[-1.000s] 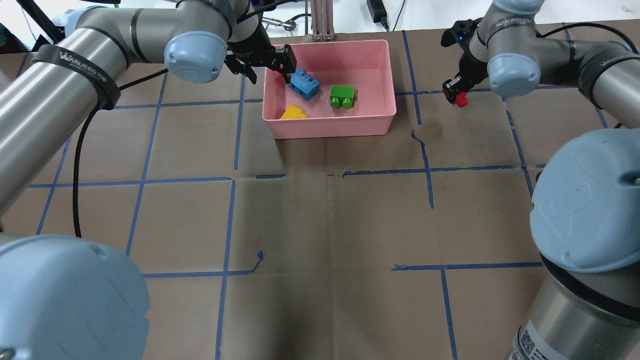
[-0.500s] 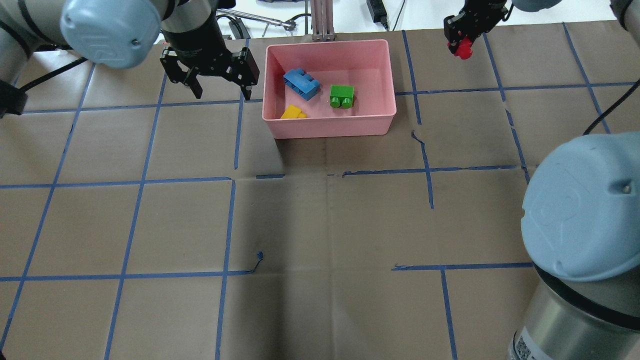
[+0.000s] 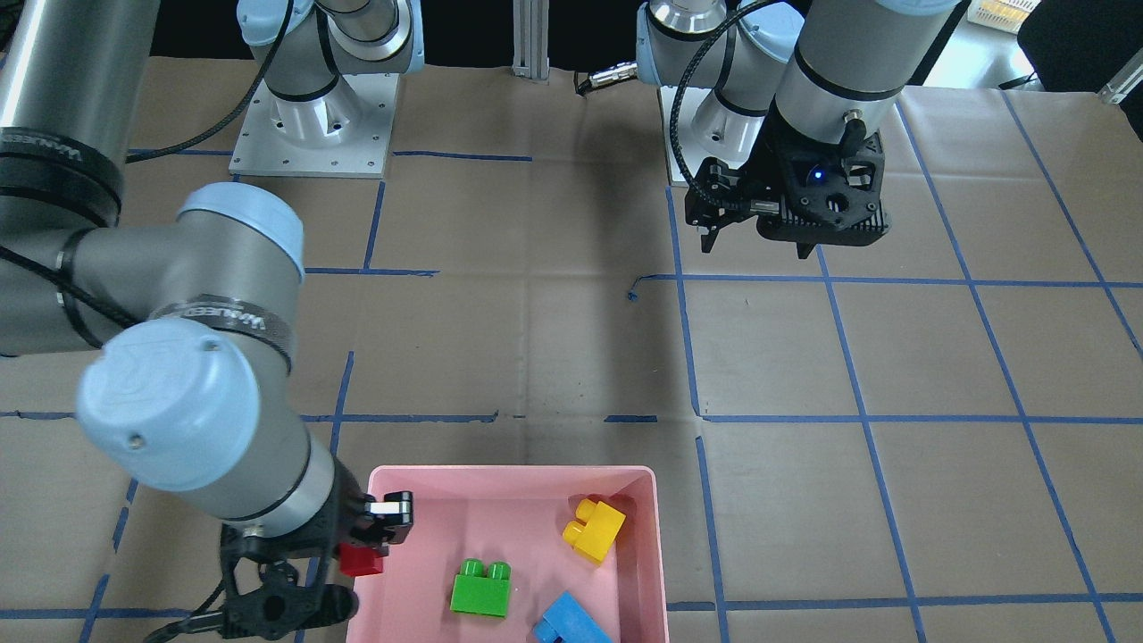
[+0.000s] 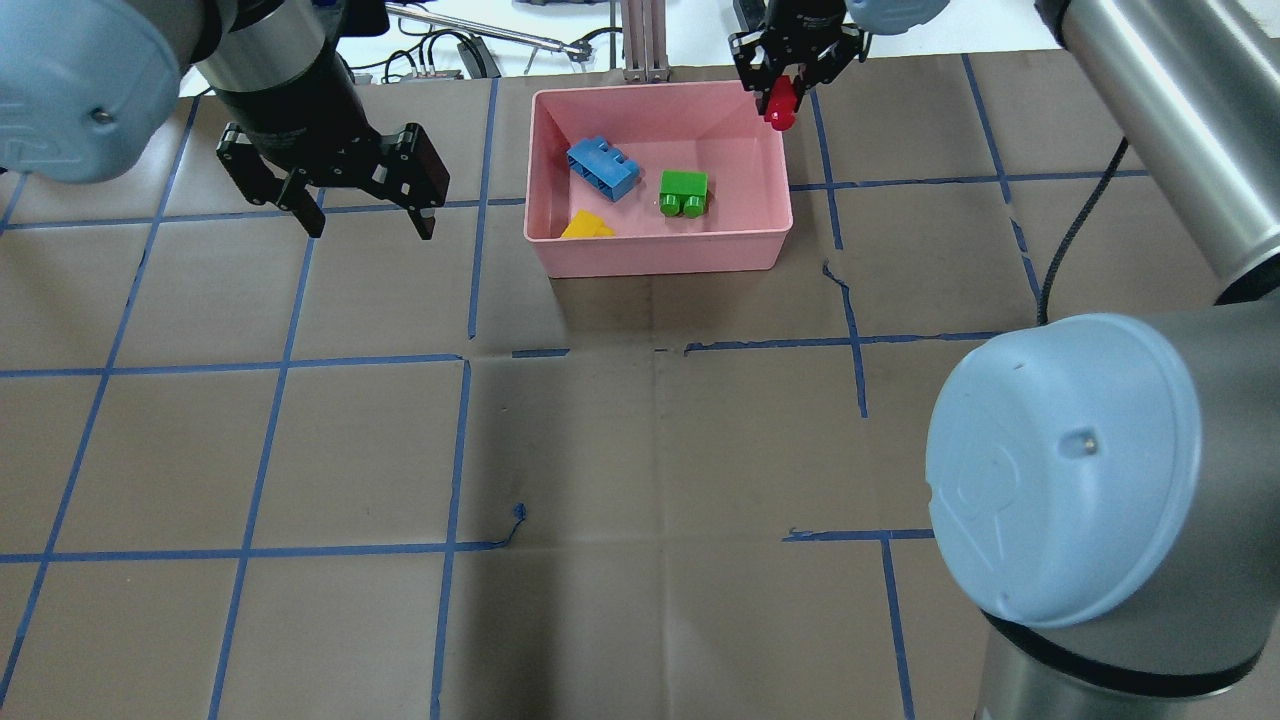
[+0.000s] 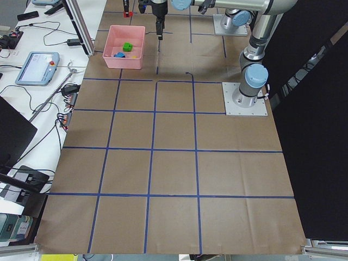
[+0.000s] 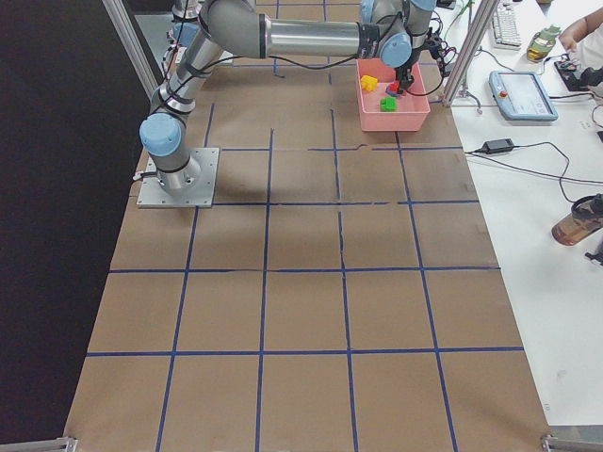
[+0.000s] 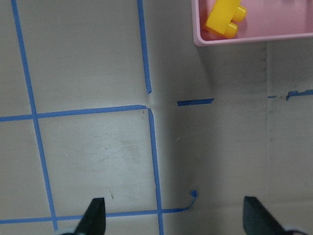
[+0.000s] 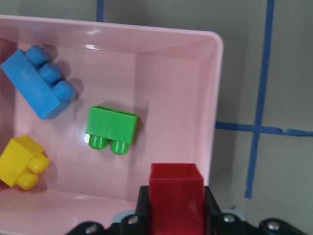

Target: Put all blocks into box

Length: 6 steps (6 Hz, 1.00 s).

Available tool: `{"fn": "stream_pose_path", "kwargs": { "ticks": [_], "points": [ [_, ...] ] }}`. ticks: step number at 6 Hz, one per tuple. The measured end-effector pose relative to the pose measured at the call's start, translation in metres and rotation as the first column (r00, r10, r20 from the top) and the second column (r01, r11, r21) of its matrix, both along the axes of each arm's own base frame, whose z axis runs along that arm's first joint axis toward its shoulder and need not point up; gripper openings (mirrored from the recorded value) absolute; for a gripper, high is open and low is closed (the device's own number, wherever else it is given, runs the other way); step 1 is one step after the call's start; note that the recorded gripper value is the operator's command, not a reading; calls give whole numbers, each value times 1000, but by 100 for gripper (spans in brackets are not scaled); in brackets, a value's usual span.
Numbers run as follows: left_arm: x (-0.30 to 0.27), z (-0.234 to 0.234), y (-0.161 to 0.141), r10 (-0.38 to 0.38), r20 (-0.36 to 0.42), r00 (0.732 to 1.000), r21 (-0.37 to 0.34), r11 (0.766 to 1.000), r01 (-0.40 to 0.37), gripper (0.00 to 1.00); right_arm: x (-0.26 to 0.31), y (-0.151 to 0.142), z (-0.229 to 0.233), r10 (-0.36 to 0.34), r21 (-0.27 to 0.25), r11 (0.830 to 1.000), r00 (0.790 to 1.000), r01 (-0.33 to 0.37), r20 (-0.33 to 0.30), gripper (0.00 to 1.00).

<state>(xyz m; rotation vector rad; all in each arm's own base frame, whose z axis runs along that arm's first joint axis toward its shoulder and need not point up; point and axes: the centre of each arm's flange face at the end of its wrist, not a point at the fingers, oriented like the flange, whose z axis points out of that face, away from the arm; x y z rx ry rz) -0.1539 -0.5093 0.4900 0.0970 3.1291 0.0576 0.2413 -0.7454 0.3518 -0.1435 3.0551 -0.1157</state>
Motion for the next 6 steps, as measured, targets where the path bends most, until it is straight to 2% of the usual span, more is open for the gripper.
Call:
{"fn": "stream_pose_path", "kwargs": {
  "ticks": [1, 2, 4, 6],
  "points": [
    [3, 2, 7, 4, -1, 1000, -3, 1000, -4, 99, 24, -6, -38, -22, 13, 1000, 1000, 22, 2, 75],
    [4, 7, 13, 4, 0, 1000, -12, 1000, -4, 99, 32, -11, -70, -31, 33, 999, 1000, 31, -1, 99],
    [6, 14, 23, 5, 2, 1000, -20, 1000, -5, 99, 35, -12, -89, -35, 56, 998, 999, 35, -6, 99],
    [6, 16, 25, 5, 3, 1000, -22, 1000, -5, 99, 32, -8, -76, -37, 60, 997, 999, 38, -12, 99]
  ]
}}
